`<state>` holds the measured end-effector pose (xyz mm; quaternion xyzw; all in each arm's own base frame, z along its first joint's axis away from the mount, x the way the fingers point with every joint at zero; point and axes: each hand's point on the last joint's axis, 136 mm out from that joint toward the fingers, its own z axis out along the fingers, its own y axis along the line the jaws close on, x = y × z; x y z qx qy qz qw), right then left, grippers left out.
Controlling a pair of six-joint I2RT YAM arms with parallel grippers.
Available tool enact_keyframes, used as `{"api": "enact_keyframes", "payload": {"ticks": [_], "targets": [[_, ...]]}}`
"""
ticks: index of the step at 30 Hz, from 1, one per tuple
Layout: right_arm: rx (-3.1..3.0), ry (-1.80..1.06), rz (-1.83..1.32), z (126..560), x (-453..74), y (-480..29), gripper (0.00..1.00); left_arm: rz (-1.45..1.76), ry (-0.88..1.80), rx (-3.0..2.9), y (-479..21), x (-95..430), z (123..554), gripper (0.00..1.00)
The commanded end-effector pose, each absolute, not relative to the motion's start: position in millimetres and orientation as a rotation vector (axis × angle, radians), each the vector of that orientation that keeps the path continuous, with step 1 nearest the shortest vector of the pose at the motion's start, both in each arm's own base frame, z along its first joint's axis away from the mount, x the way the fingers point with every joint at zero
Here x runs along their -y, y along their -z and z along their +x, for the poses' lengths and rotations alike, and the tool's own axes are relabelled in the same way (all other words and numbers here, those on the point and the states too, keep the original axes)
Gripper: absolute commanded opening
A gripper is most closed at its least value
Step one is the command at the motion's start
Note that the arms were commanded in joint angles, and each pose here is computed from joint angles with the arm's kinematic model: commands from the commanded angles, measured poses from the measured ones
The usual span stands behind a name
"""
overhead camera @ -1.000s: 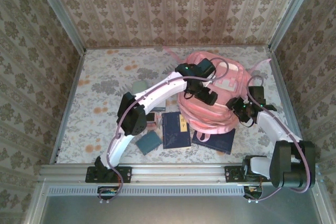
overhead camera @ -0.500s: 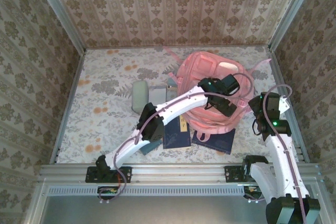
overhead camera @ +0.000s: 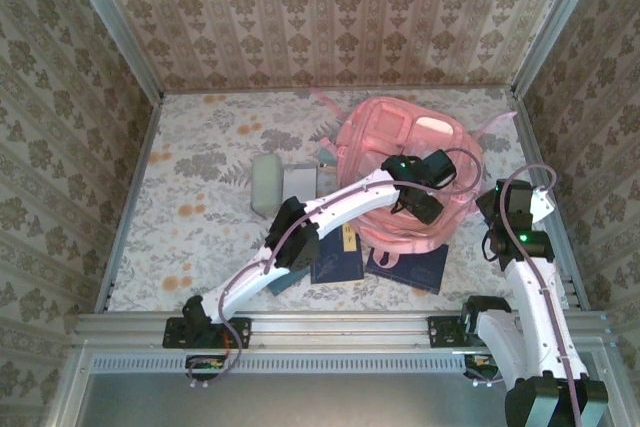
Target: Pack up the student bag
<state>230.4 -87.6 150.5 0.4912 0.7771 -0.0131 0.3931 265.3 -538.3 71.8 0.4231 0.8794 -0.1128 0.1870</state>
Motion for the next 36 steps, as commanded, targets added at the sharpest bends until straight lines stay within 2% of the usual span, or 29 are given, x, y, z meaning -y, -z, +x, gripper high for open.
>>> {"api": "enact_keyframes", "payload": {"ticks": [1,5,8,13,16,20,23,27,32,36], "targets": [[-1.982,0.013,1.207,232.5,85.1,-150.5,0.74,1.245,0.123,-2.603,-10.7,500.0,274.8,0.5],[-1.995,-0.025,1.171,238.5,80.0,-151.9,0.7,1.292,0.144,-2.588,-14.2,500.6,272.0,0.21],[-2.017,-0.076,1.138,245.0,72.6,-152.3,0.65,1.291,0.182,-2.542,-36.6,501.5,279.7,0.0],[-2.031,-0.175,1.066,258.4,59.3,-158.6,0.58,1.199,0.281,-2.455,-96.4,498.6,303.4,0.0],[-2.054,-0.235,0.995,264.6,48.5,-162.9,0.58,1.133,0.36,-2.359,-145.3,499.4,315.3,0.0],[-2.094,-0.309,0.888,272.1,32.1,-165.0,0.62,1.054,0.409,-2.257,-205.6,491.6,328.1,0.0],[-2.119,-0.349,0.798,276.4,21.0,-163.7,0.58,1.014,0.411,-2.2,-240.6,479.6,336.3,0.0],[-2.125,-0.363,0.588,286.8,0.1,-161.7,0.52,0.964,0.41,-2.17,-270.1,457.2,347.9,0.0],[-2.054,-0.308,0.244,296.9,-31.4,-170.0,0.53,0.969,0.378,-2.13,-286.9,437.3,350.8,0.0],[-2.053,-0.268,0.186,296.1,-31.0,-168.0,0.54,0.99,0.372,-2.074,-301.7,422.9,346.2,0.0]]}}
